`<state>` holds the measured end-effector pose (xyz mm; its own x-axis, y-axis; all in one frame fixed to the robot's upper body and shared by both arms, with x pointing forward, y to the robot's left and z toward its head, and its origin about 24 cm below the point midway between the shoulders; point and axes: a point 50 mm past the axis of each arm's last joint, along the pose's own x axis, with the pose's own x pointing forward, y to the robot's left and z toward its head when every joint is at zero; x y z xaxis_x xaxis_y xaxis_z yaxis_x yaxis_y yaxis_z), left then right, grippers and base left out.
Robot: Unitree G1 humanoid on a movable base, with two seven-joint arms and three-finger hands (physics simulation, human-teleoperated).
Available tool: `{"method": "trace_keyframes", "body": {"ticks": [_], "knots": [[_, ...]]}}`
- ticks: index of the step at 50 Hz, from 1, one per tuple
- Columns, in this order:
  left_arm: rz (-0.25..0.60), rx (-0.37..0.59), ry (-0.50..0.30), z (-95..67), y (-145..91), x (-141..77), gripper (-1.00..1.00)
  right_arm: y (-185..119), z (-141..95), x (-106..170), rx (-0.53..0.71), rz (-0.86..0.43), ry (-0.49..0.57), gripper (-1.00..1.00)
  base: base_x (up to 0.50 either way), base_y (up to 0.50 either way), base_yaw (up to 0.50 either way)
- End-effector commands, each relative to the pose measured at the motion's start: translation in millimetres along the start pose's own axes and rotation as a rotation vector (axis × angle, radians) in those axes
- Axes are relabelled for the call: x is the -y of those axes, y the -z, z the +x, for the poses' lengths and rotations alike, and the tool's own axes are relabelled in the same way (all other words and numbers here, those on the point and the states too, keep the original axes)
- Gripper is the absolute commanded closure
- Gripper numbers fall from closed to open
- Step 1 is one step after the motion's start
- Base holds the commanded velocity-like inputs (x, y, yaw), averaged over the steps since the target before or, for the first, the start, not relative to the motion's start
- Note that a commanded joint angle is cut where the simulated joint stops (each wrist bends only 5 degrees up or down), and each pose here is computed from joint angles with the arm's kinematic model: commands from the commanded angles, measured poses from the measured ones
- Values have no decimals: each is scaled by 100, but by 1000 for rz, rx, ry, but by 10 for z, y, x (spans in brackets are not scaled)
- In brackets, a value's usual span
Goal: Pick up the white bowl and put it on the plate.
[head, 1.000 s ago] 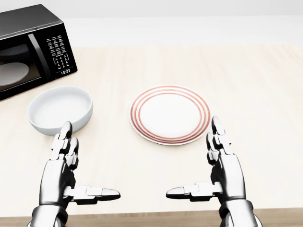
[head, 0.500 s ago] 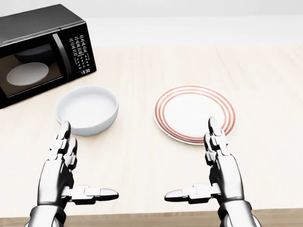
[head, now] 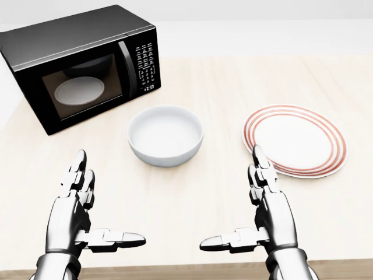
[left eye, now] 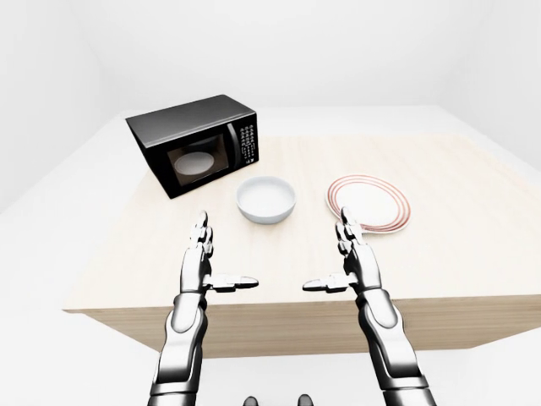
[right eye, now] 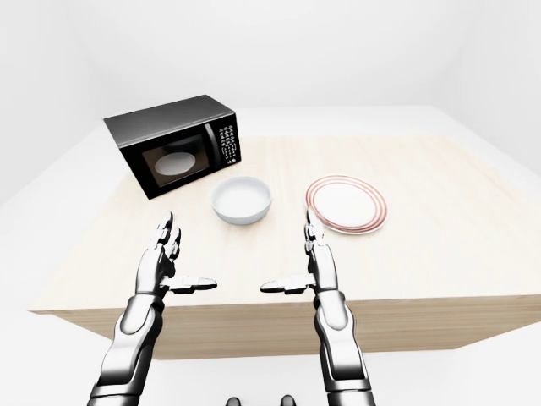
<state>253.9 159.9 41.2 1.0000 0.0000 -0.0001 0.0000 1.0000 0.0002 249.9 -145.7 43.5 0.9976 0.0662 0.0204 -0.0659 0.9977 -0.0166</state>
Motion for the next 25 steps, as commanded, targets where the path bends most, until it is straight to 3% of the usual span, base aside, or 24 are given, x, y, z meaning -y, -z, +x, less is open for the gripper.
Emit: {"method": "trace_keyframes", "body": {"ticks": [1,11,25], "knots": [[0,0,0,0,0,0,-100,3,0,-11,0,-1,-5,-100,2,45,0],[0,0,0,0,0,0,-100,25,23,7,-3,-3,11,-100,1,44,0],[0,0,0,0,0,0,-100,30,10,-17,-18,43,-9,-100,0,0,0]]}}
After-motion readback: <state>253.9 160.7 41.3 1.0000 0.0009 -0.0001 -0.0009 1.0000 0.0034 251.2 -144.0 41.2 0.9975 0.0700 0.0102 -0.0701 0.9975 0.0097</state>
